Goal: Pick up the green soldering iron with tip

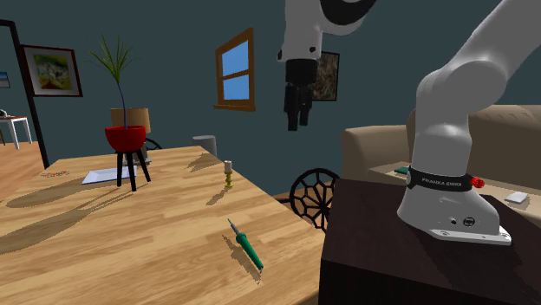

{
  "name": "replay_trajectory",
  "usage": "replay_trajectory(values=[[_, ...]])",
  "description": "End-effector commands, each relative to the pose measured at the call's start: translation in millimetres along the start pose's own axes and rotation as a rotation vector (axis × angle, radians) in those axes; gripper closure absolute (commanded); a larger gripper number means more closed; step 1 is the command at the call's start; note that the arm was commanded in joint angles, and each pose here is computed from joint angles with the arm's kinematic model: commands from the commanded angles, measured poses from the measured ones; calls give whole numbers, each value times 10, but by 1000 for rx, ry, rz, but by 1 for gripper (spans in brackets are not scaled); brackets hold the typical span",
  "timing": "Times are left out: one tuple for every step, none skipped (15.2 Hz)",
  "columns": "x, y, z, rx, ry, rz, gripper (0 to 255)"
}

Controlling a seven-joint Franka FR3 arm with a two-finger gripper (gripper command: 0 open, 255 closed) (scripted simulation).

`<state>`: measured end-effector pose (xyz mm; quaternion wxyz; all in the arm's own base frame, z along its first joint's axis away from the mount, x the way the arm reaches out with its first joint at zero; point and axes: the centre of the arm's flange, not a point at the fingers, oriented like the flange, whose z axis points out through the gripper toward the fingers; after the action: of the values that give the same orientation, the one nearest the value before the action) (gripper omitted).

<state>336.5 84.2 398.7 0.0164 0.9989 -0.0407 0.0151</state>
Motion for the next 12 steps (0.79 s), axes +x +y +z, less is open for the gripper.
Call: replay_trajectory(values=[[85,-87,240,3,12,29,0],[120,-130,358,3,16,42,0],[156,-173,475,4,21,56,0],[193,-215,592,5,25,69,0],[231,-257,709,5,29,83,0],[270,-298,826,6,33,97,0],[310,-339,943,7,37,110,0],[351,-380,1059,7,41,124,0],[394,-420,1175,8,46,138,0],[437,-459,1291,9,50,151,0],[481,-498,1407,9,54,165,0],[526,-536,1523,10,58,178,0]])
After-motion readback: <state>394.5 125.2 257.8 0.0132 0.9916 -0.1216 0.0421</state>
